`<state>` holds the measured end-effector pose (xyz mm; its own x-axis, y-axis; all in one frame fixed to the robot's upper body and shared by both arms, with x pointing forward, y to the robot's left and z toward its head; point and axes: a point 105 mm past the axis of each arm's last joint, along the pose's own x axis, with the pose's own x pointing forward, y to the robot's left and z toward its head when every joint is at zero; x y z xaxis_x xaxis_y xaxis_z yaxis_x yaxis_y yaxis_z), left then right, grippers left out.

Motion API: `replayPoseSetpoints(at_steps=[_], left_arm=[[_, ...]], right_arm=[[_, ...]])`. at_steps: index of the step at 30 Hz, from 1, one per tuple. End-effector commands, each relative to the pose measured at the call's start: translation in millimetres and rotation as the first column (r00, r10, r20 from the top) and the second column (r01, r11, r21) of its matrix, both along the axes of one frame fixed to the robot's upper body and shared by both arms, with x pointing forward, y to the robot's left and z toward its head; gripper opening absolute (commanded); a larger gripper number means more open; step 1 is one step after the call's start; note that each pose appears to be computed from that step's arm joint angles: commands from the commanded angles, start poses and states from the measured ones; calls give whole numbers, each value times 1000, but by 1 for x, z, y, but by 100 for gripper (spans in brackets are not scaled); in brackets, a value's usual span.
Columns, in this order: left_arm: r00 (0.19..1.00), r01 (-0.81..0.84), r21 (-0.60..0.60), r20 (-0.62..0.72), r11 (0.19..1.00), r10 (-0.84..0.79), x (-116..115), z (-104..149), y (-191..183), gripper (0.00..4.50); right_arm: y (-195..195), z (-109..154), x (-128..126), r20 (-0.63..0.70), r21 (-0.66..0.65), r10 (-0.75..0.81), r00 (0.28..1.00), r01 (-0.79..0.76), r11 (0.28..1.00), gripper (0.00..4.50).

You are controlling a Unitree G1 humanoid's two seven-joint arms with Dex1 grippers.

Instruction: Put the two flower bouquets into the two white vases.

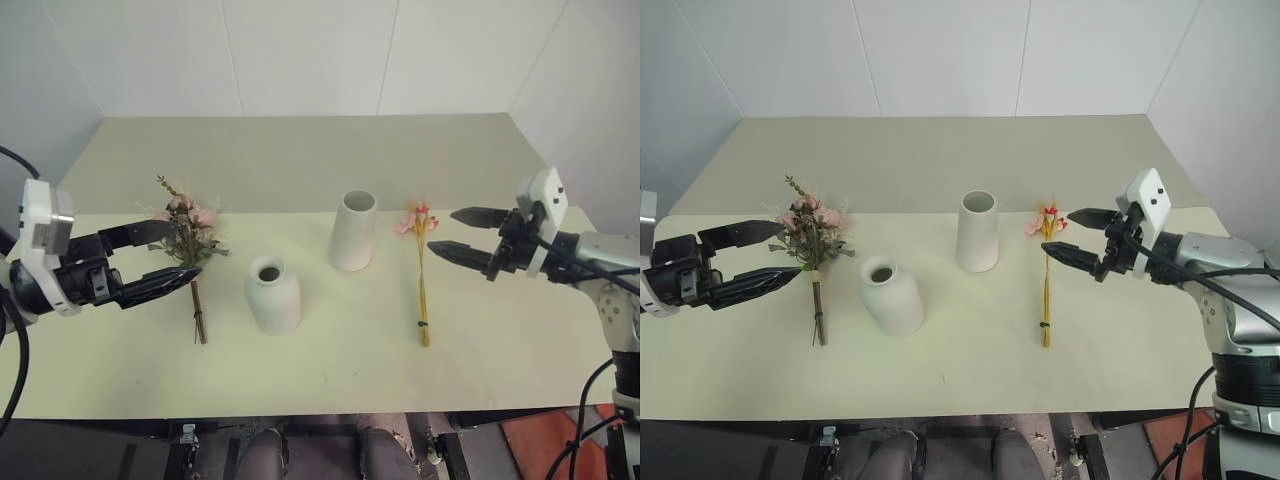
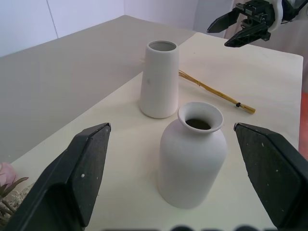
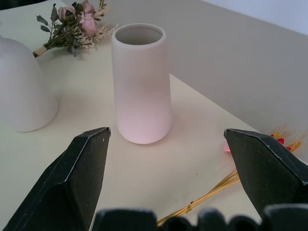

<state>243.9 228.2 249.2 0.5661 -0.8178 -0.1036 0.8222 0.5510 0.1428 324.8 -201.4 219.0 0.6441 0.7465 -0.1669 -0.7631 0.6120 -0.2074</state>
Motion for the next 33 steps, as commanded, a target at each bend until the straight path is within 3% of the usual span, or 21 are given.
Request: replayPoseSetpoints(at_steps=[1, 8, 17, 23, 29, 33], left_arm=[[999, 5, 24, 37, 1000, -6, -2, 8, 0, 447], [999, 4, 34, 52, 999, -6, -1, 11, 1, 447], [996, 38, 65, 79, 997, -43, 2, 20, -1, 447], [988, 96, 89, 115, 991, -106, 10, 31, -7, 447], [981, 132, 76, 131, 988, -141, 13, 35, -12, 447], [979, 136, 74, 142, 988, -145, 15, 39, -11, 447]], right_arm=[[-4, 19, -3, 65, -13, -5, 998, 6, 1000, 450], [-1, 18, 4, 62, -37, -1, 998, 3, 999, 450], [-1, -14, 20, -146, -148, -93, 985, 72, 986, 450], [-6, -37, 50, -321, -256, -351, 880, 276, 926, 450], [-5, -61, 66, -389, -407, -491, 780, 333, 851, 450], [-3, -74, 76, -388, -451, -523, 759, 338, 826, 450]])
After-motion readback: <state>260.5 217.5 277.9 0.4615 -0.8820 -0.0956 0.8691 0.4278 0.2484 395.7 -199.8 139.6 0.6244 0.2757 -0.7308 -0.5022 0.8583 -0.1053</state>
